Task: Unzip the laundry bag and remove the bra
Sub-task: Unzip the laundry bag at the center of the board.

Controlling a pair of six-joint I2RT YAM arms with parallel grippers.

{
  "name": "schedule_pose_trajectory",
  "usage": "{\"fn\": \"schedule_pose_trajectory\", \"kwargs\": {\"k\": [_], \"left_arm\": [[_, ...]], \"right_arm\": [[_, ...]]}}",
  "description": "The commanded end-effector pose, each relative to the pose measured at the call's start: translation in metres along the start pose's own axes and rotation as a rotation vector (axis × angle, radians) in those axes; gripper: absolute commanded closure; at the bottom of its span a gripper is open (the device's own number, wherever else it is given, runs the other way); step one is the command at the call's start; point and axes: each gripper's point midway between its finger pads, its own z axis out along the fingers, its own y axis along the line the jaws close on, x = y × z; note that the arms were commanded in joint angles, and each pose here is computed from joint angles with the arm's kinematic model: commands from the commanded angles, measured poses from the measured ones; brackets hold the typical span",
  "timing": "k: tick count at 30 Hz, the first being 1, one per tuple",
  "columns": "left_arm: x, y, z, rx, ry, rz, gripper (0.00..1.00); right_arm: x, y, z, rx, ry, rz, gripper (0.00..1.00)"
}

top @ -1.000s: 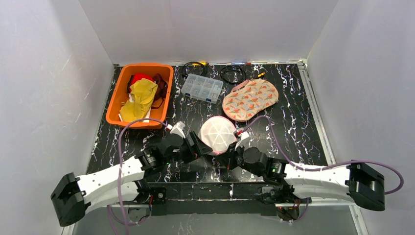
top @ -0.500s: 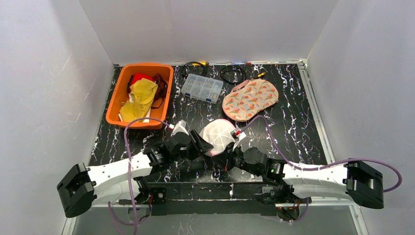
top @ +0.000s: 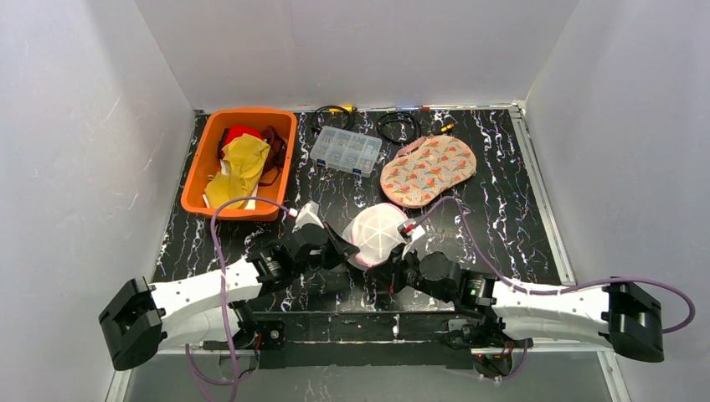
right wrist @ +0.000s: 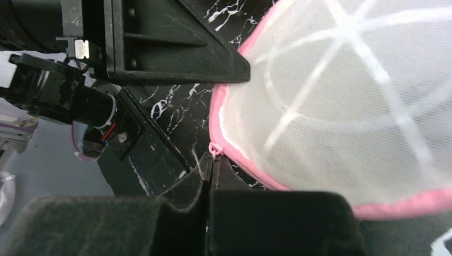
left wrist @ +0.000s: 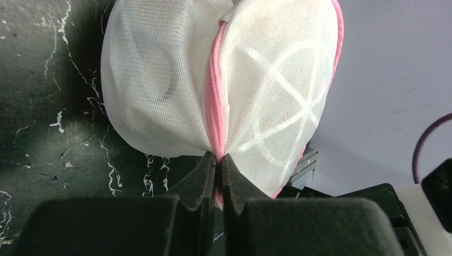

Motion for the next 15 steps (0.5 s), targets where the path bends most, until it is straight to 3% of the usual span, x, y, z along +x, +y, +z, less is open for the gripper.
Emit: {"fn": "schedule_pose_trajectory", "kwargs": {"k": [1,10,15], "left_arm": [[-0.032,0.002,-0.01,-0.037,-0.138,0.056,1.0],[-0.051,-0.013,-0.039,0.013,-0.163,0.2,1.0],[-0.05,-0.023,-0.048,0.059,-0.029,0.376,1.0]], "right_arm": [[-0.018,-0.002,-0.013,0.073,0.005,-0.071,0.99],[-0.034,-0.038,-0.04,0.289,0.003,-0.154,0.99],[-0.041,-0.043,-0.047,0.311,0.007,-0.238,0.99]]}}
